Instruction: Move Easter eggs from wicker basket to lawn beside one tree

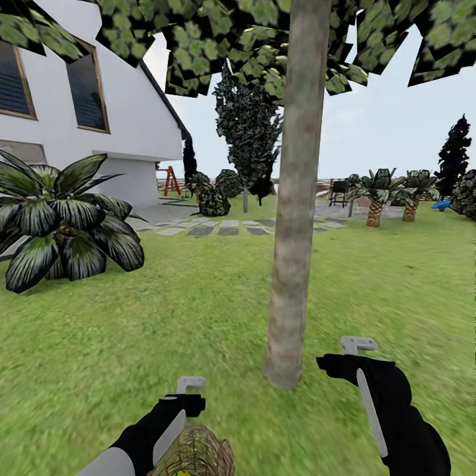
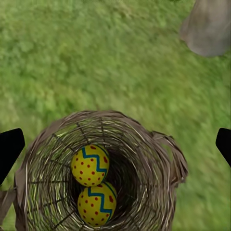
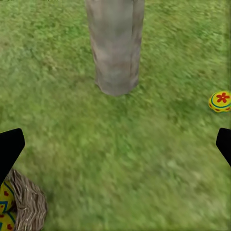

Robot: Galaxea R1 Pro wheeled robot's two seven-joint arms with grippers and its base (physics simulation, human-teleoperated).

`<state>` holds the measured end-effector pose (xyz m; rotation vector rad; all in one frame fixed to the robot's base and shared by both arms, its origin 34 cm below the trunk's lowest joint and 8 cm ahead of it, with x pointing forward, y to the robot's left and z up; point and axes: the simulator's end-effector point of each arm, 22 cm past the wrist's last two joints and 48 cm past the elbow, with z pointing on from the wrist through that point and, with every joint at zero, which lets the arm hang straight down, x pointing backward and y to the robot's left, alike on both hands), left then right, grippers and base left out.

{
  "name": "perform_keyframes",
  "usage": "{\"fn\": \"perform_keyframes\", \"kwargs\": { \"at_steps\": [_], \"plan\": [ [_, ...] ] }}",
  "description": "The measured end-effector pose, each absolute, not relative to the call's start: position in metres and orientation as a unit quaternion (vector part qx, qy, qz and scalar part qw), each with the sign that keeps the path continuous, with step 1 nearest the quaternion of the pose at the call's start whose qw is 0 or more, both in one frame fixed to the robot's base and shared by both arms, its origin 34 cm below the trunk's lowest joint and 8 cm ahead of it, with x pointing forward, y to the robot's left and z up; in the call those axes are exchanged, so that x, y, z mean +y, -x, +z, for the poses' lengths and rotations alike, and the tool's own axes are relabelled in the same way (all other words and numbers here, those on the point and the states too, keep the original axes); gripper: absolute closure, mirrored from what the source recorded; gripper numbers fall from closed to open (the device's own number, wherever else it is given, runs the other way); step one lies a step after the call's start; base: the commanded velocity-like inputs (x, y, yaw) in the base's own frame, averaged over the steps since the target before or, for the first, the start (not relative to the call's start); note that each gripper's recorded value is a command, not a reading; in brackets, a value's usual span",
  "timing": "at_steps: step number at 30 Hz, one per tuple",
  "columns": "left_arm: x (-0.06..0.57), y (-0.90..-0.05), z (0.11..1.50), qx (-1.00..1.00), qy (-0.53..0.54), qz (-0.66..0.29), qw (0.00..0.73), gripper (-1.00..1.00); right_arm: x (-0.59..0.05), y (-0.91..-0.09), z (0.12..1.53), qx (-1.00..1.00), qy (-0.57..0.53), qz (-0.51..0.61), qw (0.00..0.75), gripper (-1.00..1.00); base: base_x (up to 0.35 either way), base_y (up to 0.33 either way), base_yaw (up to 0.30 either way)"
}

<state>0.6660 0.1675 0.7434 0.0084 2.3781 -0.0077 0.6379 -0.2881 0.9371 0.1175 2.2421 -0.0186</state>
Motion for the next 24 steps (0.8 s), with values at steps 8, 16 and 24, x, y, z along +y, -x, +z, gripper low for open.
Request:
{"fn": "perform_keyframes", "kwargs": {
  "at_steps": [8,16,24],
  "plan": [
    [0.1676,-0.6661,0.7438,0.928,-0.004,-0.003,0.373,-1.00,-0.2887,-0.6379,0.9374,0.900,-0.047,-0.008,0.434,-1.00,0.118,0.043,-0.022],
    [0.1672,-0.6660,0.7438,0.928,-0.004,-0.002,0.373,-1.00,-0.2896,-0.6378,0.9374,0.900,-0.048,-0.008,0.434,-1.00,0.158,0.010,-0.003],
    [0.1679,-0.6664,0.7442,0.927,-0.004,-0.001,0.374,-1.00,-0.2894,-0.6377,0.9375,0.900,-0.048,-0.007,0.434,-1.00,0.193,-0.056,0.000]
  ]
}}
